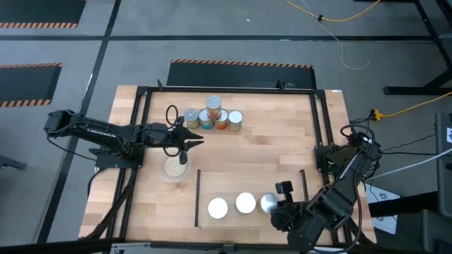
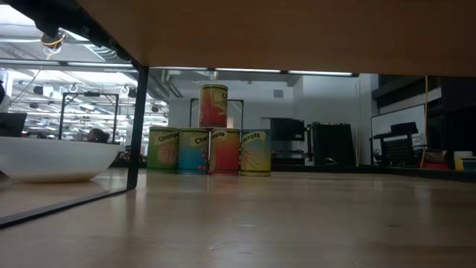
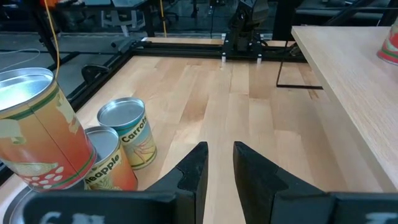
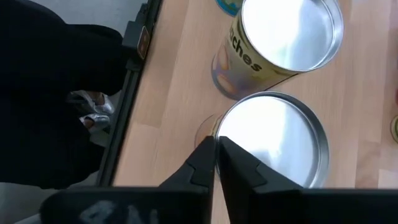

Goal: Pick and place cans onto a shelf
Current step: Put the canned green beans on the shelf

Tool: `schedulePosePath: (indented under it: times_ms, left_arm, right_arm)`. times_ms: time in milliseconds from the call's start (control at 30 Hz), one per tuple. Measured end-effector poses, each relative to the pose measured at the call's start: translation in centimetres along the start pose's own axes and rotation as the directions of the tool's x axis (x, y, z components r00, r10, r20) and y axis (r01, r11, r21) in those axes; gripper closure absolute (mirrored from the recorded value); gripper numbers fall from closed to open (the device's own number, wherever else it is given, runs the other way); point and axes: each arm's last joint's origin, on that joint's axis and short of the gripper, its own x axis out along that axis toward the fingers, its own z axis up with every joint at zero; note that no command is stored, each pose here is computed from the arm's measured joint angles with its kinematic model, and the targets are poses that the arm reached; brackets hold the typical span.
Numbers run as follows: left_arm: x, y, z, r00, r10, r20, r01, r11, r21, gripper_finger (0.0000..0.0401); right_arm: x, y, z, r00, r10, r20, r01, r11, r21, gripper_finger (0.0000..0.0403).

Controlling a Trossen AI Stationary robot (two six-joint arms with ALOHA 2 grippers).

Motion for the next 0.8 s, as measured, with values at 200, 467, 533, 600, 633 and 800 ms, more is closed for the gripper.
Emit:
schedulePosePath:
  times_ms: [200,467,533,600,633,800]
  left_arm:
    - [0.0,-0.01,0.0,1.0,0.0,0.0,0.0,1.0,0.0,0.0332]
    - [0.0,0.0,0.0,1.0,0.0,0.0,0.0,1.0,0.0,0.0332]
    - [0.0,0.0,0.0,1.0,0.0,0.0,0.0,1.0,0.0,0.0332]
    - [0.0,0.0,0.0,1.0,0.0,0.0,0.0,1.0,0.0,0.0332]
    - [0.0,0.0,0.0,1.0,0.0,0.0,0.0,1.0,0.0,0.0332]
    - [0.0,0.0,0.0,1.0,0.0,0.0,0.0,1.0,0.0,0.0332]
  right_arm:
    - [0.01,0.01,0.01,1.0,0.0,0.0,0.0,1.0,0.0,0.0362]
    - [-0.03,0.01,0.04,1.0,0.0,0.003,0.0,1.0,0.001,0.0327]
    - [-0.03,0.01,0.04,1.0,0.0,0.003,0.0,1.0,0.001,0.0316]
    - [-0.03,0.0,0.04,1.0,0.0,0.003,0.0,1.0,-0.001,0.0308]
    - [-0.03,0.0,0.04,1.0,0.0,0.003,0.0,1.0,-0.011,0.0307]
    - [-0.5,-0.16,0.03,1.0,0.019,0.004,-0.019,0.999,-0.042,0.0305]
